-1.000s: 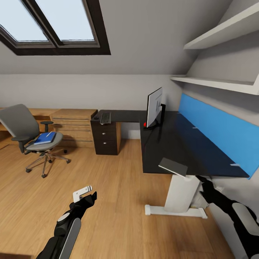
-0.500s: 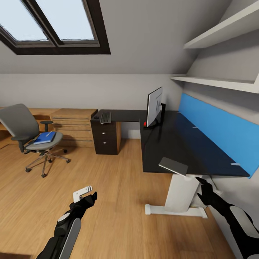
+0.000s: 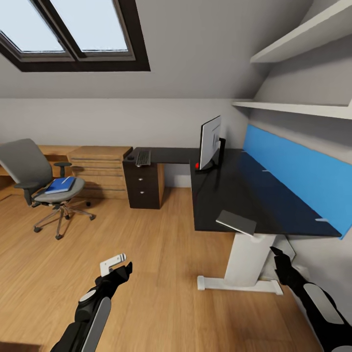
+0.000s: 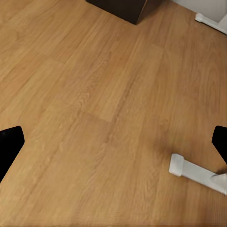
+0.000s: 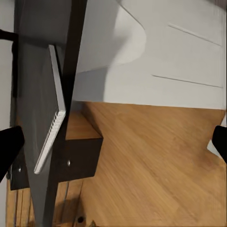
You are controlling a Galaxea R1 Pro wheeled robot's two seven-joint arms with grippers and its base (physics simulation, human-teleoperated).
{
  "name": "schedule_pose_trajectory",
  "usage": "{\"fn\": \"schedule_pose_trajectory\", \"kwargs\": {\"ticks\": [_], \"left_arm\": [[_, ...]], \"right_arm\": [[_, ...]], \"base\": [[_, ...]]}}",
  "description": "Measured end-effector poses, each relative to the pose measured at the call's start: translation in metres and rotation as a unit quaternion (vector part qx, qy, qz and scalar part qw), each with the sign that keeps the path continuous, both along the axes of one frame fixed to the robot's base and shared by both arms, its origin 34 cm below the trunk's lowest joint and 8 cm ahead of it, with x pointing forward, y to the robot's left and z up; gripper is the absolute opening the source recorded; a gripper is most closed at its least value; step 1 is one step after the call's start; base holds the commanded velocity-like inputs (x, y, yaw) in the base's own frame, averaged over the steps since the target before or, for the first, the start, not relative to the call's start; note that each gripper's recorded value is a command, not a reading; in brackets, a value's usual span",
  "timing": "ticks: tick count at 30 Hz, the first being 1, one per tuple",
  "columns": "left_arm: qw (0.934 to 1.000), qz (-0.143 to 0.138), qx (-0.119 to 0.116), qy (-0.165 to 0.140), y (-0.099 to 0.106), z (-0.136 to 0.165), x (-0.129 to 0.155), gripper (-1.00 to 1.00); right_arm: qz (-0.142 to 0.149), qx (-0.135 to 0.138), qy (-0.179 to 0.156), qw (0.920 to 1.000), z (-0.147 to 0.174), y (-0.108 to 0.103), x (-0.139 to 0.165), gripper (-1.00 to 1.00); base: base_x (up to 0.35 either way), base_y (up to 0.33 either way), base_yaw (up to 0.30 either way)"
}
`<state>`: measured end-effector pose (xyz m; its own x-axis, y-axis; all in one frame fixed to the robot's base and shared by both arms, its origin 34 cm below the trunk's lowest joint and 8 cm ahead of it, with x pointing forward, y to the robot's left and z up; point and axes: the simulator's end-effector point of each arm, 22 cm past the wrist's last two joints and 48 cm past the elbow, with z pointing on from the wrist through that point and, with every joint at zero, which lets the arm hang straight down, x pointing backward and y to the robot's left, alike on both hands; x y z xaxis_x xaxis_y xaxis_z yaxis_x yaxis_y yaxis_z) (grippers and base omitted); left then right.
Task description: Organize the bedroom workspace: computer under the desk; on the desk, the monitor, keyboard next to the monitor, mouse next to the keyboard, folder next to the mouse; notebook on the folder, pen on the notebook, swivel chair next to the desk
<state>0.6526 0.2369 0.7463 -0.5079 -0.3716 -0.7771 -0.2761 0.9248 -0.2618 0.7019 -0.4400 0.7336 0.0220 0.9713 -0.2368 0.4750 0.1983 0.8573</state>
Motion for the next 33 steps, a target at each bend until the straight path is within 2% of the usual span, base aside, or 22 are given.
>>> {"fn": "schedule_pose_trajectory", "kwargs": {"ticks": [3, 10, 18, 21, 23, 25, 33], "left_arm": [[1.0000, -0.002, 0.000, 0.004, -0.001, -0.009, -0.002, 1.00], [1.0000, -0.002, 0.000, 0.005, -0.001, -0.022, -0.003, 1.00], [1.0000, -0.002, 0.000, 0.005, -0.002, -0.037, -0.004, 1.00], [1.0000, -0.002, 0.000, 0.005, -0.002, -0.041, -0.004, 1.00], [1.0000, -0.004, -0.001, 0.006, -0.003, -0.042, -0.005, 1.00], [0.9998, -0.018, -0.001, 0.011, -0.014, -0.047, -0.006, 1.00], [0.9995, -0.029, 0.001, 0.015, -0.023, -0.051, -0.008, 1.00]], "right_arm": [[-0.021, -0.018, -0.003, 0.9996, -0.003, -0.009, 0.000, 1.00], [-0.012, -0.020, -0.003, 0.9997, -0.016, -0.002, 0.001, 1.00], [0.004, 0.028, -0.009, 0.9996, -0.032, 0.015, 0.002, 1.00], [0.016, 0.057, -0.018, 0.9981, -0.031, 0.026, 0.004, 1.00], [0.020, 0.064, -0.032, 0.9972, -0.019, 0.029, 0.009, 1.00], [0.029, 0.067, -0.057, 0.9957, 0.003, 0.034, 0.018, 1.00], [0.036, 0.067, -0.069, 0.9948, 0.014, 0.037, 0.022, 1.00]], "base": [[0.000, 0.000, 0.000], [0.000, 0.000, 0.000], [0.000, 0.000, 0.000], [0.000, 0.000, 0.000], [0.000, 0.000, 0.000], [0.000, 0.000, 0.000], [0.000, 0.000, 0.000]]}}
